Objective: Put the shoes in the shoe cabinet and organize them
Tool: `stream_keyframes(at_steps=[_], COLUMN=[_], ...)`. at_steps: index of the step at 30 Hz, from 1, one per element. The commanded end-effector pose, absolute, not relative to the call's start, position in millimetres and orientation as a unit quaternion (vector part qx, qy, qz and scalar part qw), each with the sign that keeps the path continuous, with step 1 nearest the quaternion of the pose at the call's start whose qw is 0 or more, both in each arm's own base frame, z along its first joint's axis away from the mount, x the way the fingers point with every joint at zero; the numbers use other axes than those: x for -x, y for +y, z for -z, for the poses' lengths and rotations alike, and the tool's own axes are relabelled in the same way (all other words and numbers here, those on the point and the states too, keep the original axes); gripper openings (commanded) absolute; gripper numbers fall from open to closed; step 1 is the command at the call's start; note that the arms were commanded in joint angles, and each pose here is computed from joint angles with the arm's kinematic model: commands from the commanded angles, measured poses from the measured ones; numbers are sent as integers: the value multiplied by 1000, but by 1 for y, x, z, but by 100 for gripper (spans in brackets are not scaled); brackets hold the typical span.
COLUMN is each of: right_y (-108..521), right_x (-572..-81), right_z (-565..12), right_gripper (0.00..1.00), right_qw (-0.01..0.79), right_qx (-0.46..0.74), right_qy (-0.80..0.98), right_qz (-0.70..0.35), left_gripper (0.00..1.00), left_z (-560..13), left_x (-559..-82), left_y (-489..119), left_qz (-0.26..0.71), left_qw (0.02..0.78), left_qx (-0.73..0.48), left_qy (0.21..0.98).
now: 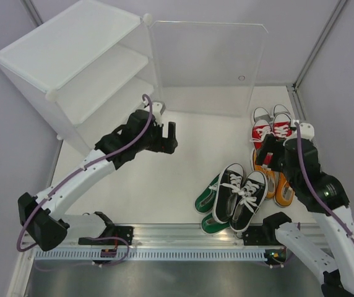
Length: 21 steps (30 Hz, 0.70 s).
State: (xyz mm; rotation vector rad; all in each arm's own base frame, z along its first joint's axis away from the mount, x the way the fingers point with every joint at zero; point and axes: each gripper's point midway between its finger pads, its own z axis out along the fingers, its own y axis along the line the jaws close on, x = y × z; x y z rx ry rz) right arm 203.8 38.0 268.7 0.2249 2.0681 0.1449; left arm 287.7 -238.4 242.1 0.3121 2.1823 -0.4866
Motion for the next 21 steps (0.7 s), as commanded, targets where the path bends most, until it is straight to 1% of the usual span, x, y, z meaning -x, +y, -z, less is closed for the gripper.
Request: stream_keyframes(at_steps=[1, 3, 4, 6, 7, 8, 10, 14, 21], right_y=[8, 3, 2, 0, -1, 3, -9, -20, -33], right_x=[-236, -251, -262, -279, -289, -297, -310, -326, -334], right_z=[-253, -251, -242, -238, -225, -219, -203, -182, -149], right_gripper=[93, 81, 74, 72, 68, 65, 58, 54, 46], right_qw=[485, 484, 467, 468, 449, 443, 422, 402, 373], right_qx=[-156, -171, -174, -184, -188, -191, -223, -249, -271], right_qy=[858, 853, 859, 854, 862, 867, 869, 871, 877], right_qz=[63, 95, 118, 132, 142, 127, 132, 132, 134], left_gripper=[100, 100, 100, 100, 100, 100, 100, 100, 100], left_z=[-207, -200, -195, -191, -184, -185, -178, -166, -162], left_x=[-259, -260, -255, -255, -252, -251, -247, -244, -242], left_y=[-193, -174, -166, -154, -150, -148, -144, -138, -135], left_qz=[177, 199, 205, 208, 203, 201, 196, 183, 187], left_qw=[370, 354, 348, 347, 344, 349, 345, 350, 386], left_qx=[-96, -67, -57, -43, -43, -48, -49, -58, -68], left_qy=[907, 911, 913, 913, 916, 914, 917, 917, 901])
